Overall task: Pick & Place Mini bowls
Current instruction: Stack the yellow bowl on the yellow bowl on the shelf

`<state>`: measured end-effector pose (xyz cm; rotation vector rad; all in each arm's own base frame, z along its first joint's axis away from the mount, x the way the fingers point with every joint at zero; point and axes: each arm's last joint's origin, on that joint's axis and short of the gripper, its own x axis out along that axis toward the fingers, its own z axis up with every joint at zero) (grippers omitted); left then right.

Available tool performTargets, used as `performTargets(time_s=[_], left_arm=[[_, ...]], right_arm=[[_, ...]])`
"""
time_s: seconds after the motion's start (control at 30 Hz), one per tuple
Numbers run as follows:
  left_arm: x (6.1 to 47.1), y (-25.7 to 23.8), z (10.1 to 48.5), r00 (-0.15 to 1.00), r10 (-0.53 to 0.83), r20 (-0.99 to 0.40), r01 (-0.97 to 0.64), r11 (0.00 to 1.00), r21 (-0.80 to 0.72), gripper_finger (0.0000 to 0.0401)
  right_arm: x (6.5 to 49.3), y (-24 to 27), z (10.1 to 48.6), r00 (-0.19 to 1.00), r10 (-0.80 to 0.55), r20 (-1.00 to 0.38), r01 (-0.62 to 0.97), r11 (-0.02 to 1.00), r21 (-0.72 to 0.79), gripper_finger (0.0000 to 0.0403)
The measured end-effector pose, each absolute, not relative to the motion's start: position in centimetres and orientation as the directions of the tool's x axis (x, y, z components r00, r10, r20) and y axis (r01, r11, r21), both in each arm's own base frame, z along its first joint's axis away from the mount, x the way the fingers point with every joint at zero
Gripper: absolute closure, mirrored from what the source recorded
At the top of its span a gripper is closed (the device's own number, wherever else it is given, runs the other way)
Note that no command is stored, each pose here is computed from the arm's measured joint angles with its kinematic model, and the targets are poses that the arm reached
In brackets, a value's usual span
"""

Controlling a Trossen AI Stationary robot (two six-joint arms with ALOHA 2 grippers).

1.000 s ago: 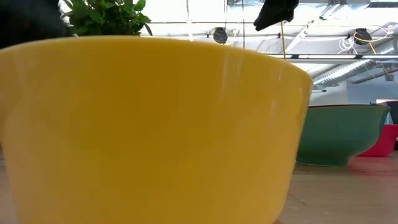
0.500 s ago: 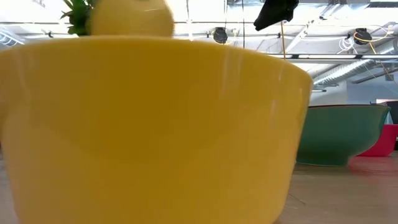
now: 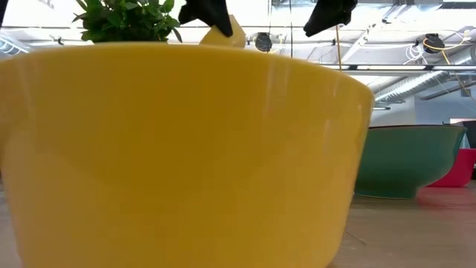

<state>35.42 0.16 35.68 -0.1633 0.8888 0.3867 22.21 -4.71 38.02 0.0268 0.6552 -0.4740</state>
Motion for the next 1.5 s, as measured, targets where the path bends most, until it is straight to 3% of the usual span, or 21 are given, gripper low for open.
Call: performTargets(time_s=[0.2, 0.53, 0.8, 1.0, 1.2, 1.4, 1.5], left_arm=[[35.0, 5.4, 36.4, 0.519, 0.418, -0.746, -0.413, 0.886, 0.21, 0.0384], [33.0, 12.4, 36.3, 0.408, 0.513, -0.755, -0.404, 0.843, 0.355, 0.0385], [31.5, 14.9, 35.1, 0.292, 0.464, -0.836, -0.354, 0.865, 0.356, 0.0384], [32.1, 15.5, 34.2, 0.278, 0.459, -0.844, -0.292, 0.877, 0.381, 0.0395], [32.7, 16.0, 32.5, 0.221, 0.426, -0.877, -0.235, 0.896, 0.376, 0.0379], [33.1, 16.3, 31.8, 0.191, 0.447, -0.874, -0.192, 0.89, 0.413, 0.0395], [33.1, 16.4, 31.9, 0.198, 0.451, -0.87, -0.182, 0.889, 0.419, 0.0382]], right_arm=[[22.0, -5.3, 38.1, 0.661, -0.474, -0.582, 0.477, 0.864, -0.162, 0.0277], [21.7, -7.0, 38.3, 0.639, -0.526, -0.561, 0.565, 0.816, -0.122, 0.0277], [21.8, -8.0, 38.8, 0.65, -0.562, -0.512, 0.607, 0.789, -0.095, 0.0277], [21.8, -8.7, 39.3, 0.662, -0.589, -0.464, 0.629, 0.773, -0.086, 0.0277], [21.7, -9.1, 39.5, 0.661, -0.606, -0.443, 0.645, 0.76, -0.077, 0.0277], [21.7, -9.3, 39.5, 0.657, -0.61, -0.443, 0.65, 0.756, -0.077, 0.0277], [21.7, -9.3, 39.5, 0.657, -0.61, -0.443, 0.65, 0.756, -0.077, 0.0277]])
